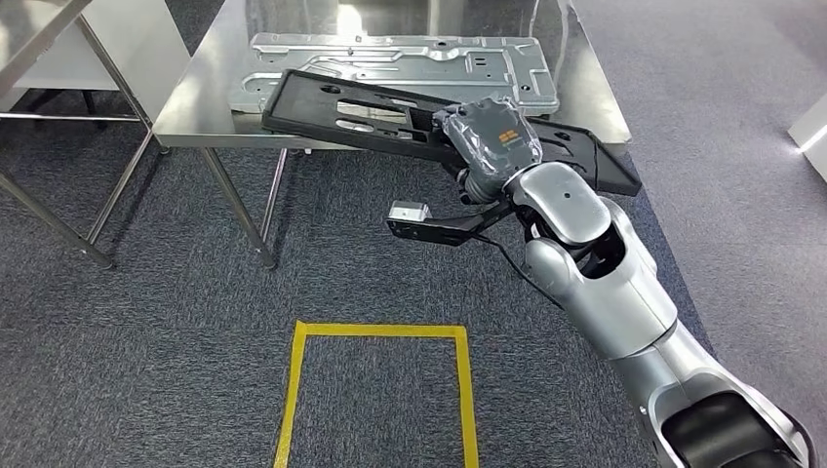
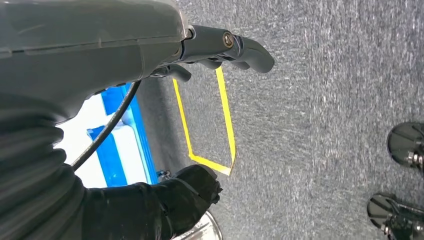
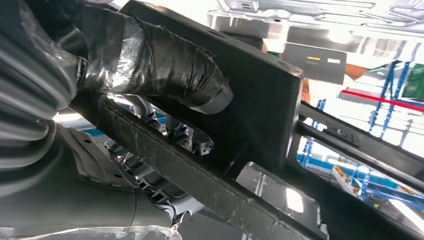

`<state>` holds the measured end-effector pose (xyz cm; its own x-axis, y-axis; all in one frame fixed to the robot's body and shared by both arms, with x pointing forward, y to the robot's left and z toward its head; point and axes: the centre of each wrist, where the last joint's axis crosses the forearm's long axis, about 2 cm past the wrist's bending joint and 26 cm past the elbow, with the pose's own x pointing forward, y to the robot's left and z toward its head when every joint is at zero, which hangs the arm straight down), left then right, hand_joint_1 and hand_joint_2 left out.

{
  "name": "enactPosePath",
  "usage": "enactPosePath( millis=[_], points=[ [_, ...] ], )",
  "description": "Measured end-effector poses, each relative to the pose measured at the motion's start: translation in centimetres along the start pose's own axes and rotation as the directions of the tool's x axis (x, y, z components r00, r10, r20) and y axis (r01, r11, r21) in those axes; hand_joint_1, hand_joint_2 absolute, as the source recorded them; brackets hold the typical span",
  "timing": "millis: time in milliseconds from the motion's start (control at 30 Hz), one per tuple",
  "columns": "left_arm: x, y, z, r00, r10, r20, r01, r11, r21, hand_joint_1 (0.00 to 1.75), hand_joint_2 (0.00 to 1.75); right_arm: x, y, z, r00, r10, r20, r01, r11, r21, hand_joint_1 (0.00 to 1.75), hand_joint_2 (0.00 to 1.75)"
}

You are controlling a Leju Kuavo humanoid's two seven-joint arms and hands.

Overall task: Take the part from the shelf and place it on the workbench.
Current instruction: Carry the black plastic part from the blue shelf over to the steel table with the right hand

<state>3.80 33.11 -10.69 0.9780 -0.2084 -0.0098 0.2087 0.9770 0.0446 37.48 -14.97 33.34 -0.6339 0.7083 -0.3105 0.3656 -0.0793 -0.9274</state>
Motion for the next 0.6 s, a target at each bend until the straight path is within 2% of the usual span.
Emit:
enactPosePath(
  millis=[600],
  points=[
    [0.04,-0.5,-0.01,1.0,0.0,0.003,0.001,1.0,-0.009,0.0,1.75,-0.71,-0.11,0.03,1.0,0.02,-0.001,-0.02,1.0,0.014,1.75,1.75]
  ],
)
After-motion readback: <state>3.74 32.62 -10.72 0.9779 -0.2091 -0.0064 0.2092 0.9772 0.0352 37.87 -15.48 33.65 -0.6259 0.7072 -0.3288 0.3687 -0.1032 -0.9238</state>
